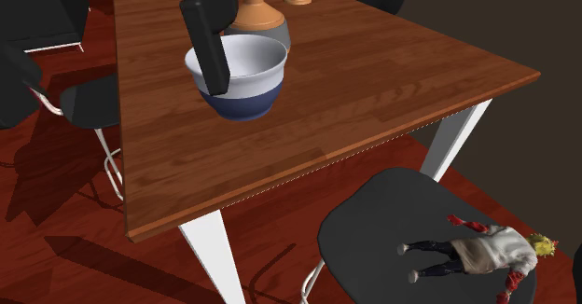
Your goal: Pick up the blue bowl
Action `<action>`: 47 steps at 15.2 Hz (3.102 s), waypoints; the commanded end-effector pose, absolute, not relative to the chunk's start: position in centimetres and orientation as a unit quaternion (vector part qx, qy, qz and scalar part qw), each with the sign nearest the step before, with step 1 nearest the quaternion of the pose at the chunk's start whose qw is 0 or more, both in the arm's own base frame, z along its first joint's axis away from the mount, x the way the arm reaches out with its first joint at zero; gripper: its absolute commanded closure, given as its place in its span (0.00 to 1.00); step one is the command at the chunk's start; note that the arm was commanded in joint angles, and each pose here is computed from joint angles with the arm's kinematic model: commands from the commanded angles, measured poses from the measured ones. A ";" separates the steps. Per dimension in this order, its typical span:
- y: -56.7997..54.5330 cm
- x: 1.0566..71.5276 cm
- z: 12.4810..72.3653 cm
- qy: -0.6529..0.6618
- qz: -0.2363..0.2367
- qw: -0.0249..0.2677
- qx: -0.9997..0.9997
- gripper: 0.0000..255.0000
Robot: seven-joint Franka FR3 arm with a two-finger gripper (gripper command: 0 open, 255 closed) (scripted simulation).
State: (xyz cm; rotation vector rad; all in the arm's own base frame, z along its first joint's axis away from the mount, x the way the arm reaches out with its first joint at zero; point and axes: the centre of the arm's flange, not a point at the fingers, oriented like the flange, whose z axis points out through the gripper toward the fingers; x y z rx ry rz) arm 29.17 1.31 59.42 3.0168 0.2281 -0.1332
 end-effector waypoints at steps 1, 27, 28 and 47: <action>1.3 29.2 59.4 0.075 -0.044 0.057 0.995 0.00; 12.4 58.3 48.1 0.102 0.006 0.096 0.990 0.00; 12.8 59.5 47.7 0.104 0.008 0.097 0.990 0.00; 14.5 63.5 42.4 0.107 0.014 0.102 0.989 1.00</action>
